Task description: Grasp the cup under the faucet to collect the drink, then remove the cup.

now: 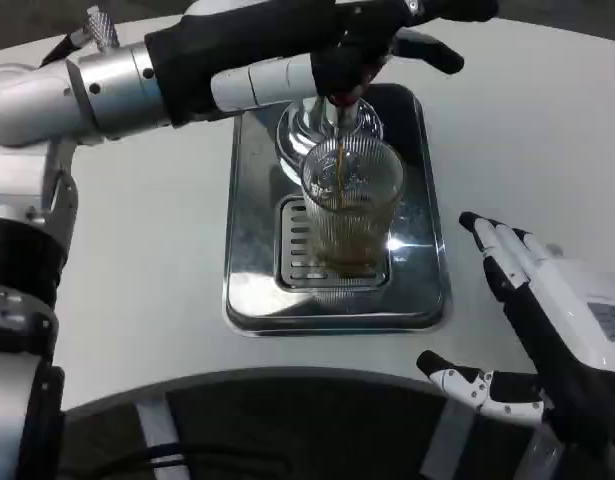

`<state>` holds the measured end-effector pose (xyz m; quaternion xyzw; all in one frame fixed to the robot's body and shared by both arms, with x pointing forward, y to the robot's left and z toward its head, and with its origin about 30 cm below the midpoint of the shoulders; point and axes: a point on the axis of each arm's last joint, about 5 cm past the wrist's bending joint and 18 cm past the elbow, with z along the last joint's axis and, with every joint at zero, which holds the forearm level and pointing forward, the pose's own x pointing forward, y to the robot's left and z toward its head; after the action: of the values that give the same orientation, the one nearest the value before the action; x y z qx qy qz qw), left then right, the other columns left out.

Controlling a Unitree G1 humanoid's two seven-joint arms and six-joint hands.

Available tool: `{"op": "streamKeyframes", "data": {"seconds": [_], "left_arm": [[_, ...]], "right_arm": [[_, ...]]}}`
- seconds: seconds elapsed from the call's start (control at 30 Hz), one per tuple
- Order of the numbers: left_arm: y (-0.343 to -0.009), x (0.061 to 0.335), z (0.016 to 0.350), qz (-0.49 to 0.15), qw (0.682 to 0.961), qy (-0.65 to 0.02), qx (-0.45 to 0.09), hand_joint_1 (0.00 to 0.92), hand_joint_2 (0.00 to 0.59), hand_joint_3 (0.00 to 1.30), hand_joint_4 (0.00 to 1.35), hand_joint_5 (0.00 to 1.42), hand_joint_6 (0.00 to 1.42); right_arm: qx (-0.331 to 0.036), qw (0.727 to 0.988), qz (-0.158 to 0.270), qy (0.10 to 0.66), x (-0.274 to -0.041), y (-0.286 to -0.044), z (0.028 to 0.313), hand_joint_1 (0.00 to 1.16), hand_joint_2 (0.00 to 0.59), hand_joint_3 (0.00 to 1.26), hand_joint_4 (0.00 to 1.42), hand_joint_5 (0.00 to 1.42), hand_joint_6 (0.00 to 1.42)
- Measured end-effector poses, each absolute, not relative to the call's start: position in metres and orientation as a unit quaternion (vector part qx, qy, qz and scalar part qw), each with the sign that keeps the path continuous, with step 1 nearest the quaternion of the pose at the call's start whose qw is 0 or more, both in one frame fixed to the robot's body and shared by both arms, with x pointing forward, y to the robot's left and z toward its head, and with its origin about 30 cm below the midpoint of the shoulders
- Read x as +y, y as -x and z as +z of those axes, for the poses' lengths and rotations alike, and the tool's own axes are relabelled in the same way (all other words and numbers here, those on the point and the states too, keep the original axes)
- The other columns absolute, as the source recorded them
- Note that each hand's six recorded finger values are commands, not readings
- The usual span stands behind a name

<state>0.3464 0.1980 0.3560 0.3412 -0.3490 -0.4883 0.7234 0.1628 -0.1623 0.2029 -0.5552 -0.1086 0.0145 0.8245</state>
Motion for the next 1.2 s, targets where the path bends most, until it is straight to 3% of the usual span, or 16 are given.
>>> {"op": "streamKeyframes", "data": {"seconds": [0.57, 0.63, 0.93, 1.2], "left_arm": [[-0.346, 0.200, 0.356, -0.487, 0.723, -0.346, -0.348, 0.000, 0.082, 0.10, 0.01, 0.14, 0.03], [-0.346, 0.200, 0.357, -0.486, 0.723, -0.347, -0.348, 0.000, 0.081, 0.10, 0.01, 0.14, 0.03], [-0.345, 0.201, 0.357, -0.485, 0.721, -0.350, -0.349, 0.000, 0.080, 0.10, 0.01, 0.14, 0.03], [-0.344, 0.203, 0.358, -0.483, 0.722, -0.351, -0.349, 0.000, 0.080, 0.10, 0.01, 0.14, 0.03]], "right_arm": [[-0.109, 0.879, 0.005, 0.465, -0.167, -0.188, 0.192, 0.60, 0.225, 0.00, 0.00, 0.00, 0.07], [-0.115, 0.883, 0.000, 0.454, -0.166, -0.192, 0.193, 0.60, 0.224, 0.00, 0.00, 0.00, 0.01], [-0.146, 0.894, 0.007, 0.424, -0.160, -0.210, 0.201, 0.60, 0.218, 0.00, 0.00, 0.00, 0.00], [-0.157, 0.897, 0.026, 0.413, -0.156, -0.222, 0.207, 0.51, 0.198, 0.00, 0.00, 0.00, 0.00]]}}
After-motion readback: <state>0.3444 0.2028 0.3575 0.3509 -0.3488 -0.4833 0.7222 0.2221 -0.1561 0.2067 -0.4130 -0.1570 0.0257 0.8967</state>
